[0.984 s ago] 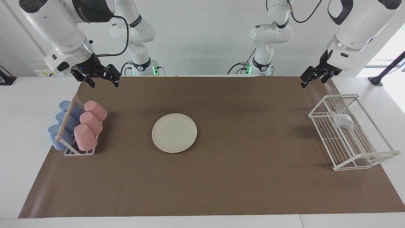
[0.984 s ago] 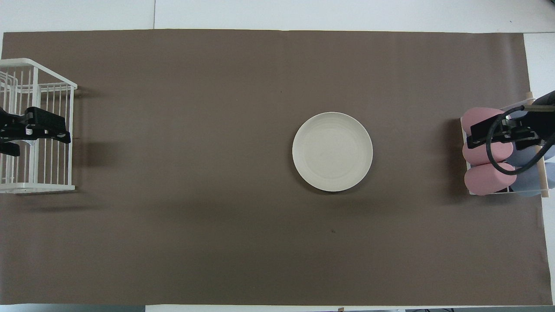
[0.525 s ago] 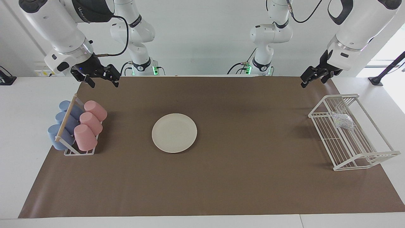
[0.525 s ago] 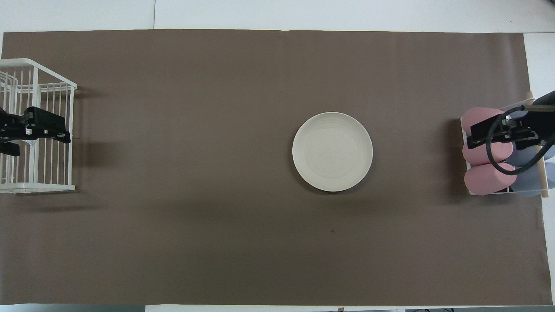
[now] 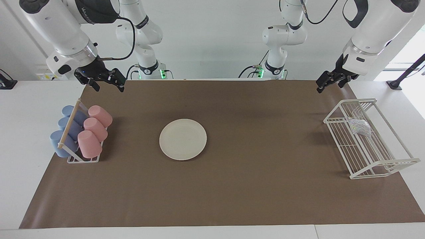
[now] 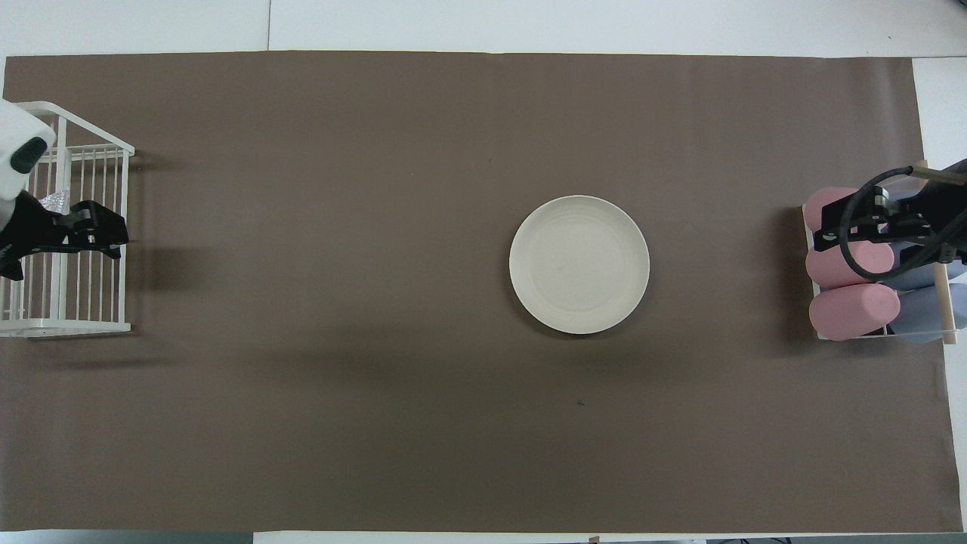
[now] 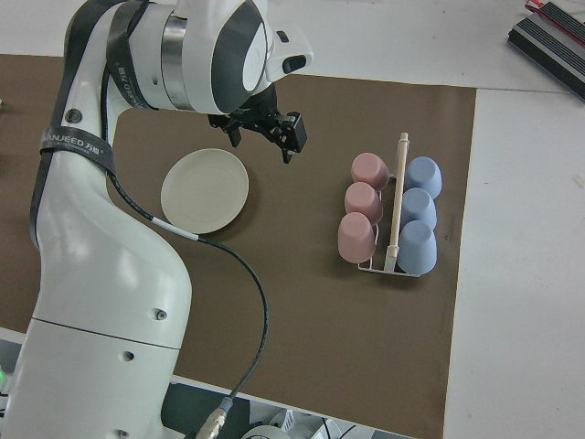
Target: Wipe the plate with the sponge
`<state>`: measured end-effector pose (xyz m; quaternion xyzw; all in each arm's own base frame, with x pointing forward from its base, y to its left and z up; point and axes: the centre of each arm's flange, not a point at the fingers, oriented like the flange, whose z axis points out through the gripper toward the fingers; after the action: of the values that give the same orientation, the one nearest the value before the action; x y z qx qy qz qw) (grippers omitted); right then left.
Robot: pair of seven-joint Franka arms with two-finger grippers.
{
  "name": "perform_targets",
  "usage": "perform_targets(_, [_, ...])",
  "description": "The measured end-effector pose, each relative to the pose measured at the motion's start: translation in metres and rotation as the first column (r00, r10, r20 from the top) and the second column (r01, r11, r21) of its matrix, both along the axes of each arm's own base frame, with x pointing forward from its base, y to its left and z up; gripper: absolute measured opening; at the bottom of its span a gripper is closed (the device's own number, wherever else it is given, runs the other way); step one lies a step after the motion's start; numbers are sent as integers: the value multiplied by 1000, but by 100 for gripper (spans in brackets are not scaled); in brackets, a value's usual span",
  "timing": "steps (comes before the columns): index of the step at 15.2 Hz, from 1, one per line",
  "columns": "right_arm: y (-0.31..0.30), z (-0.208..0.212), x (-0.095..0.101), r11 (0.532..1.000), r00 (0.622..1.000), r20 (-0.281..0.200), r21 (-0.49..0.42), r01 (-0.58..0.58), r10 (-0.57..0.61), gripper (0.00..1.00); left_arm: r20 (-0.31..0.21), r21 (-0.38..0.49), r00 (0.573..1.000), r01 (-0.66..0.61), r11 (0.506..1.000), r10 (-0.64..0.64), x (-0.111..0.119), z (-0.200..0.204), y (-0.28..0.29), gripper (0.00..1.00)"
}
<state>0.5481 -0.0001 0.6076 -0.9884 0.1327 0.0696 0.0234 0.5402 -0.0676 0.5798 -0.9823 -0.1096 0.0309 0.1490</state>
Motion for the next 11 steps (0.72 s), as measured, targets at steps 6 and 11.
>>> perform_targets(6, [0, -6, 7, 991, 991, 39, -12, 132, -131, 100, -113, 415, 981, 193, 889, -160, 27, -115, -64, 100])
perform_targets(11, [-2, -13, 2, 962, 962, 29, -26, 272, -271, 96, -149, 543, 968, 249, 802, -200, 46, -158, -28, 100])
